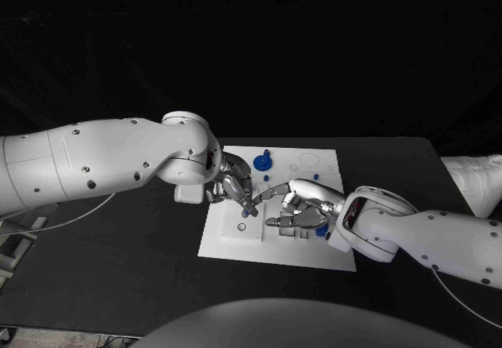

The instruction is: Assemble the parts on the task board

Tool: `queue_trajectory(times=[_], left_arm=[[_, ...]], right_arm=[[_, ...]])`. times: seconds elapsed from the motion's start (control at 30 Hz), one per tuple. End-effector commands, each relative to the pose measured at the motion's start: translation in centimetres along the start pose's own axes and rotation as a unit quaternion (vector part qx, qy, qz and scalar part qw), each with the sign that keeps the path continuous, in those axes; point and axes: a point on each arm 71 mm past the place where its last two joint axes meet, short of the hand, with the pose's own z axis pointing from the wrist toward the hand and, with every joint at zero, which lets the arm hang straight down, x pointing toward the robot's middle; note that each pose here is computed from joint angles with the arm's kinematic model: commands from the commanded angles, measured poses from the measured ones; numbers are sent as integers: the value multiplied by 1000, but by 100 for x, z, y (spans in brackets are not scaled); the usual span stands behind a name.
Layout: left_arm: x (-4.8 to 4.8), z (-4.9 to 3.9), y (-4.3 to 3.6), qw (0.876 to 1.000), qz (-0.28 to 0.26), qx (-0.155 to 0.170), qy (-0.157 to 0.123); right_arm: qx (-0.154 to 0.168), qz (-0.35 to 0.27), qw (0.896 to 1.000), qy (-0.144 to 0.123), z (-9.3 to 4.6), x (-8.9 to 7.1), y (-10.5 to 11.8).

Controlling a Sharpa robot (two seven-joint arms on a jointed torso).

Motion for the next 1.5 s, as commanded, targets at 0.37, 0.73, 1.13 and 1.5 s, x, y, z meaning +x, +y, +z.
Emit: queue_trajectory(times=[0.37,0.73,1.13,1.5], left_arm=[[-5,0,-3,1000,-5,5,-1],[-8,-4,6,1000,-7,6,-3],[-12,-7,12,1000,-9,7,-6],[-5,-9,19,1000,-6,3,-1]], right_arm=[[-3,2,1000,12,-1,36,0],[3,3,1000,15,-14,32,-22],[7,4,1000,19,-16,41,-27],[7,0,1000,8,-26,20,-36]])
